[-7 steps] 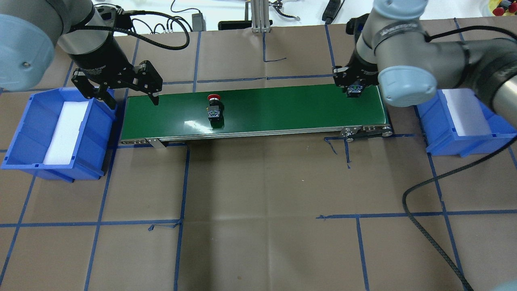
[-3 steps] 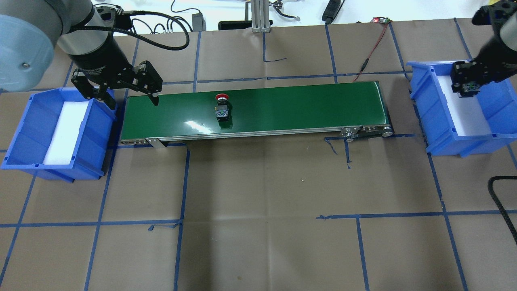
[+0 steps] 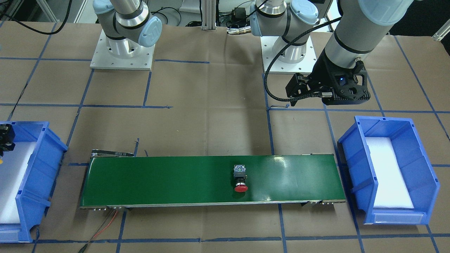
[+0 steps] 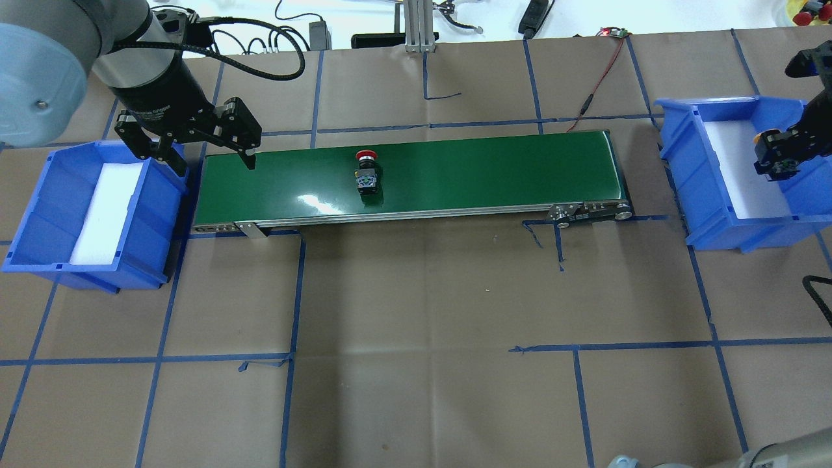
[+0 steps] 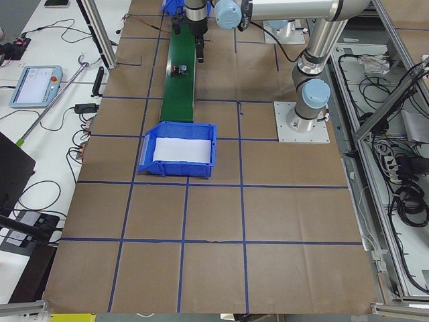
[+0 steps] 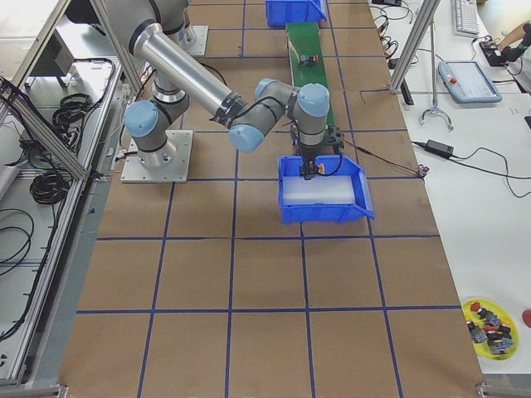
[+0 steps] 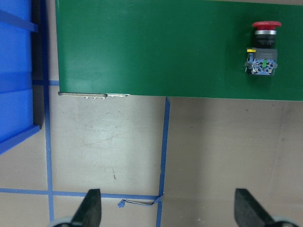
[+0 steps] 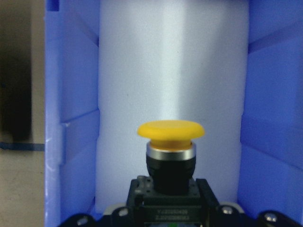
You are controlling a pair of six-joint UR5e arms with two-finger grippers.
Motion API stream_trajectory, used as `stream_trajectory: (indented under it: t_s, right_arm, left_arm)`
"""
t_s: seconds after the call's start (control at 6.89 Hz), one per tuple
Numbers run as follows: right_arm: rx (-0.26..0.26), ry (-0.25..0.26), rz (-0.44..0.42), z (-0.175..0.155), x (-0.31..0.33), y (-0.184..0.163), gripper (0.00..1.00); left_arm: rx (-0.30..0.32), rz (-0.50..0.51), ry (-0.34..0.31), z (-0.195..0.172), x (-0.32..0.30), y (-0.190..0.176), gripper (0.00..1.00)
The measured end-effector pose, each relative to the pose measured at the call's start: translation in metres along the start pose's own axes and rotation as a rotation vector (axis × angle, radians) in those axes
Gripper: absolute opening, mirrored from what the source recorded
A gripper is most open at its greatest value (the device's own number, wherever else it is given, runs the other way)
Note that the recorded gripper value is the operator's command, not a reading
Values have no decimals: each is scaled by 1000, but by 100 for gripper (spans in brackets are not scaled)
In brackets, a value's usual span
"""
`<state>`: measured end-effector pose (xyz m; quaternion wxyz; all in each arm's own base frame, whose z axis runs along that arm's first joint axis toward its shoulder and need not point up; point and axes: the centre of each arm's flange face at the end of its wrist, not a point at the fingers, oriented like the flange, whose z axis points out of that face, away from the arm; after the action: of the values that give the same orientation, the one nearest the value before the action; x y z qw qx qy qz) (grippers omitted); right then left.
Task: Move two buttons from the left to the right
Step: 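Carry the yellow button into the empty blue bin with the right gripper, then place the yellow button on the foam and open the right gripper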
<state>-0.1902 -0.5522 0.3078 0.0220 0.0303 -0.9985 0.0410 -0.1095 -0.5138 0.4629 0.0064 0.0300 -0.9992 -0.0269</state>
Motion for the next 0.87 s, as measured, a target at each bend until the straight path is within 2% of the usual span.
stream_trajectory:
  t_s: [0.29, 0.58, 0.73, 0.87]
  right_arm:
    - [3, 5, 1, 39, 7, 10, 6]
    - [-36, -22, 2, 74, 6, 16, 8]
    - [-56, -36, 2, 88, 5, 18, 24]
    - [-67, -44, 4, 95, 3, 21, 91]
  left_arm:
    - [1, 0, 0, 0, 0, 0, 100]
    - [1, -1, 0, -1, 0, 0, 100]
    - [2, -1, 0, -1, 0, 0, 100]
    - [2, -1, 0, -1, 0, 0, 100]
